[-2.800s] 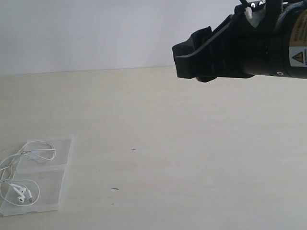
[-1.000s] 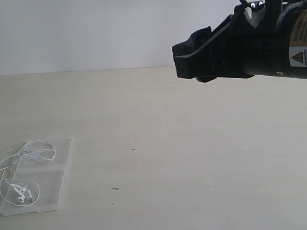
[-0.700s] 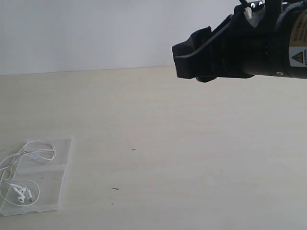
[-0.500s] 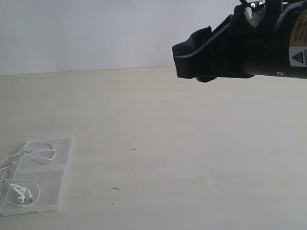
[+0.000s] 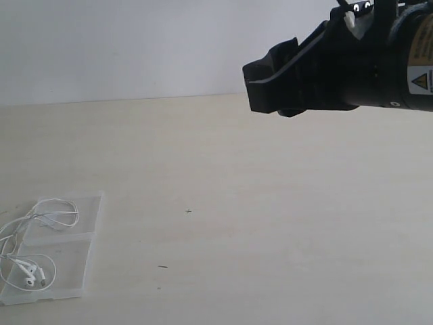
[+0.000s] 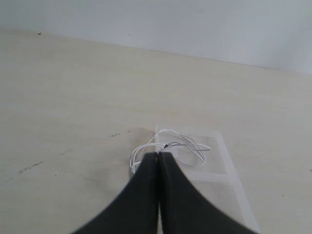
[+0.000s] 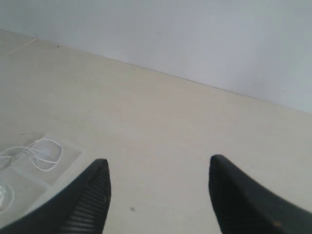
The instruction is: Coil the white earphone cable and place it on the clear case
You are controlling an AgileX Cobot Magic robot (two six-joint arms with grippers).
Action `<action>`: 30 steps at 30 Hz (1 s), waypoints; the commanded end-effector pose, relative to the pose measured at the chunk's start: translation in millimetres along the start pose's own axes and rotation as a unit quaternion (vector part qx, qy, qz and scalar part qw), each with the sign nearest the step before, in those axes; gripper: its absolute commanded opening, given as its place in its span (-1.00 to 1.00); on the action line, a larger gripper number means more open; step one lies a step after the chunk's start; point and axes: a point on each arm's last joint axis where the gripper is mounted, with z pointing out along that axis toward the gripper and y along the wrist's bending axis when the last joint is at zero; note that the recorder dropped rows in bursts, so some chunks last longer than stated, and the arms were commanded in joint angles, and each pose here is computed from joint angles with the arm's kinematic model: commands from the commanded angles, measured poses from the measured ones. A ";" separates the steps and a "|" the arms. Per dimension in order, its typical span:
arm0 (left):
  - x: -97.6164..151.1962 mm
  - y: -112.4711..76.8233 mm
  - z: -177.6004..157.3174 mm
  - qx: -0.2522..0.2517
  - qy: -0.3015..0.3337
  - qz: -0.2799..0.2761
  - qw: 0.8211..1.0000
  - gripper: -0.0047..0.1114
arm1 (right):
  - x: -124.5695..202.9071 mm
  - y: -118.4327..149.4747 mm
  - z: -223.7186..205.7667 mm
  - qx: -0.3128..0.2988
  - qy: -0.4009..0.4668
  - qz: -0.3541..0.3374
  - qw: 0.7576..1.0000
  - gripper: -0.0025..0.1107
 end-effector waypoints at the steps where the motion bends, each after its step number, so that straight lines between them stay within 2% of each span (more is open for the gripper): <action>1: 0.0 0.2 0.0 0.000 -0.004 0.004 1.000 -0.92 | -2.8 -2.7 -2.1 0.012 -0.015 -0.111 0.994 0.07; 8: 0.0 0.2 0.0 0.000 -0.004 0.004 1.000 -0.92 | -11.3 -7.4 -19.3 0.023 -0.044 -0.129 0.990 0.07; 10: 0.0 0.2 0.0 0.000 -0.004 0.004 1.000 -0.92 | -15.8 -14.5 -30.2 0.031 -0.062 -0.092 0.993 0.07; 13: 0.0 0.2 0.0 0.000 -0.004 0.004 1.000 -0.92 | -9.5 -32.3 -51.0 0.054 -0.082 0.006 0.995 0.07; 17: 0.0 0.2 0.0 0.000 -0.004 0.004 1.000 -0.92 | 16.5 -48.5 -78.7 0.074 -0.125 0.068 0.987 0.07; 26: 0.0 0.2 0.0 0.000 -0.004 0.004 1.000 -0.92 | 94.6 -57.3 -130.5 0.137 -0.194 0.088 0.967 0.07; 30: 0.0 0.2 0.0 0.000 -0.004 0.004 1.000 -0.92 | 117.3 -52.2 -137.9 0.130 -0.242 0.083 0.958 0.07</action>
